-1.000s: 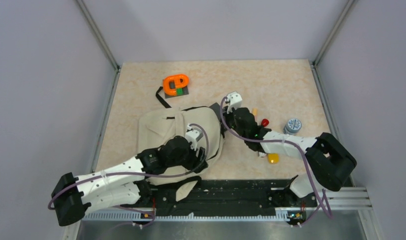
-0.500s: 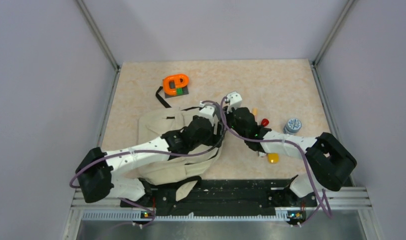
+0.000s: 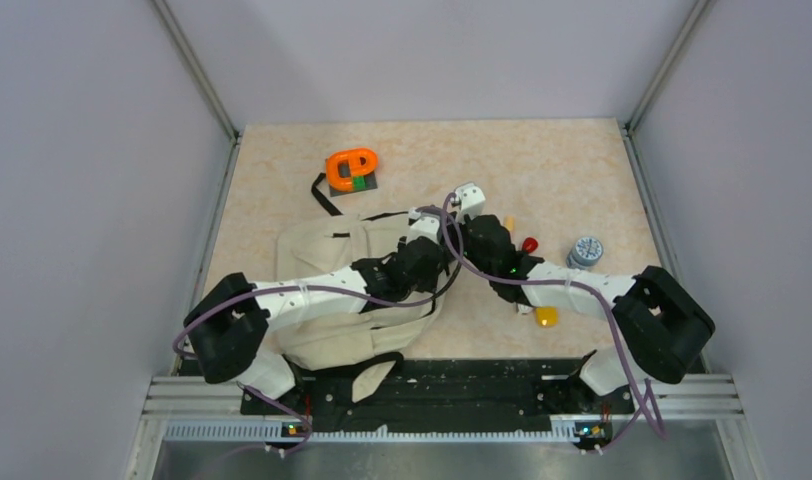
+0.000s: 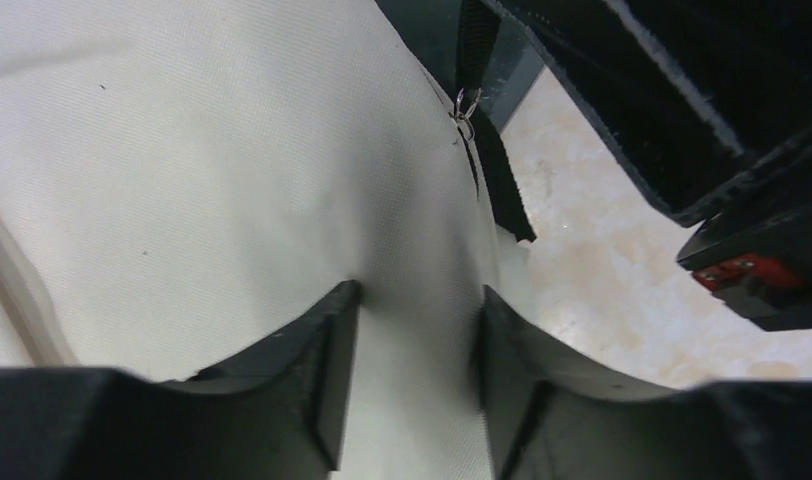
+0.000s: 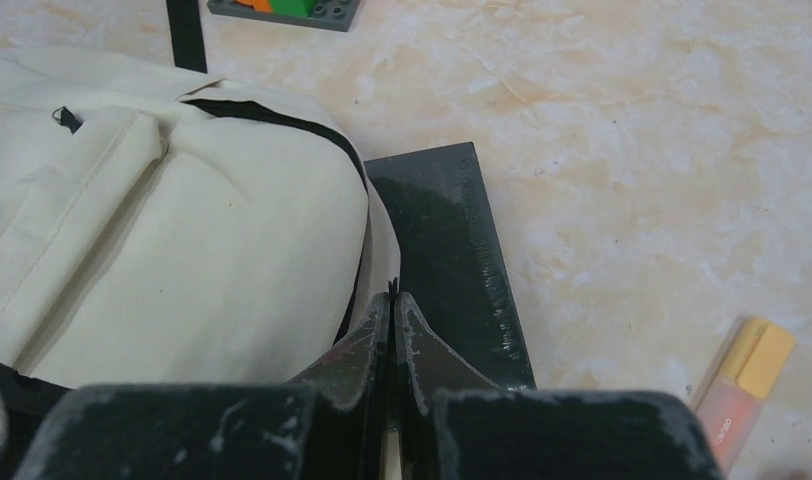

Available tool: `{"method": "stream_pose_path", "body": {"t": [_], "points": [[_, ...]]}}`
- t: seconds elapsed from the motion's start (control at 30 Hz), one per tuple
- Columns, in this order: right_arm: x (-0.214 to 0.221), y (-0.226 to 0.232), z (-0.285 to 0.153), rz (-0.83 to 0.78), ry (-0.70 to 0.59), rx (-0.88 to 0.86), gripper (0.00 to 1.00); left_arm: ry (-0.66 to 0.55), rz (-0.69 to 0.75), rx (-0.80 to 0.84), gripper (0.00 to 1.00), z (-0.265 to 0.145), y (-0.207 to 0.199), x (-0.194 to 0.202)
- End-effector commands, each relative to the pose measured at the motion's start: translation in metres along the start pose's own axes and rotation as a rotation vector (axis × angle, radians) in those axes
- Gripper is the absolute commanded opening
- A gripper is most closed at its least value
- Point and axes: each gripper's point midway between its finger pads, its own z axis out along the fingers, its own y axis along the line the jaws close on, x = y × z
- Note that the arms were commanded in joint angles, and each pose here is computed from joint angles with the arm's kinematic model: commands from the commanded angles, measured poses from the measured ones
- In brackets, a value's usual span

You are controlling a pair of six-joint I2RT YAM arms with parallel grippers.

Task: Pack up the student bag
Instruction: Unzip the student bag at the center of the board.

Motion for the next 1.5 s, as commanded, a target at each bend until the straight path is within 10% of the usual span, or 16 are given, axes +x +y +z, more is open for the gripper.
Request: {"method": "stream_pose_path", "body": {"t": [0.0, 0.23, 1.47], "points": [[-0.03, 0.0, -0.005, 0.04, -0.09, 0.0, 0.0, -0.031, -0.012, -0.001, 0.4, 0.003, -0.006, -0.011], [-0.029, 0.001, -0.007, 0.047, -0.105, -0.013, 0.0, 0.011, 0.025, 0.107, 0.0, -0.001, -0.016, 0.007], [-0.03, 0.031, 0.006, 0.0, -0.073, -0.159, 0.0, 0.287, 0.238, 0.659, 0.0, -0.086, -0.045, 0.111]]}}
